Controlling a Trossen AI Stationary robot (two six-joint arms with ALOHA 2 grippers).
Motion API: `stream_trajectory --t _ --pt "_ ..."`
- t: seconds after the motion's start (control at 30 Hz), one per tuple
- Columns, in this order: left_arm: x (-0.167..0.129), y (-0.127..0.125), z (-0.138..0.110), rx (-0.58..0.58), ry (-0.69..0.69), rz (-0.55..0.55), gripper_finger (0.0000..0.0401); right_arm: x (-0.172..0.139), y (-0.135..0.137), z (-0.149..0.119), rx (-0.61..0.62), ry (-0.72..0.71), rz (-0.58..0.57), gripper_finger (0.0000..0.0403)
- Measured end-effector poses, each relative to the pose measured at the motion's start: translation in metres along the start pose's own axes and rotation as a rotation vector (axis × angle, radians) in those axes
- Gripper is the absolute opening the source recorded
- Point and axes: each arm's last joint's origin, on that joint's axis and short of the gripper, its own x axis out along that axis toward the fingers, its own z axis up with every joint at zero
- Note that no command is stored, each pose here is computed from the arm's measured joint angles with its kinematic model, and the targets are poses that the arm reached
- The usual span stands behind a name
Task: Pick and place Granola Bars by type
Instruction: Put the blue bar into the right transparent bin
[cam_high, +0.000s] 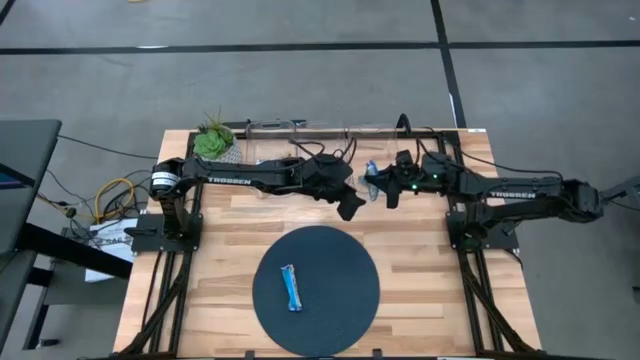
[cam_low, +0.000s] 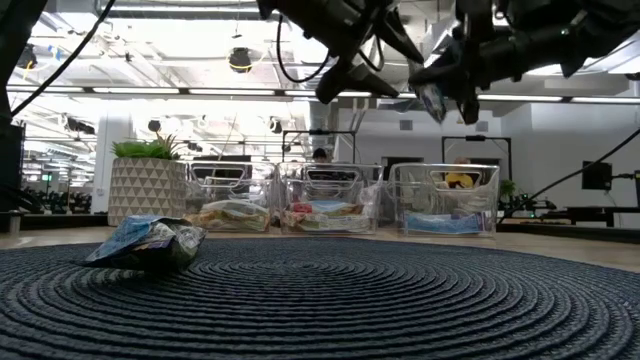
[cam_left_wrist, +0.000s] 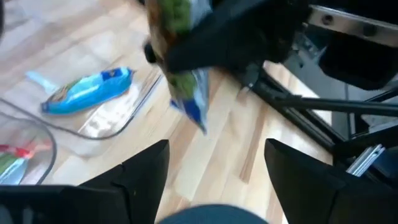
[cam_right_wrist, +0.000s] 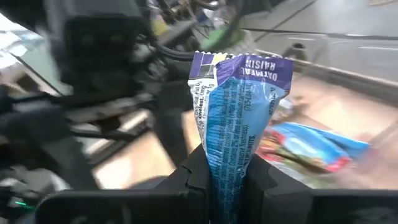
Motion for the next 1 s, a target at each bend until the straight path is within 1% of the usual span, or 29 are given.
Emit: stream_trajectory --t 0.2,0.47,0.63,0.87,1.0 --pt "0.0 0.002 -0.003 -0.013 0.032 0.014 0.0259 -0.003 -0.02 0.001 -0.146 0.038 -0.11 0.0034" --pt "0.0 0.004 -0.006 -0.049 0.068 0.039 0.0259 -0.011 -0.048 0.004 -0.306 0.101 -0.284 0.0035" --pt "-0.001 0.006 -0.009 -0.064 0.094 0.058 0.0259 -0.014 -0.055 0.008 -0.426 0.147 -0.367 0.0034" --pt "-0.001 0.006 -0.01 -0.066 0.108 0.056 0.0258 -0.013 -0.052 0.019 -0.543 0.202 -0.374 0.0036" --pt "-0.001 0.006 -0.01 -0.066 0.108 0.056 0.0258 -0.007 -0.057 0.014 -0.53 0.298 -0.381 0.0035"
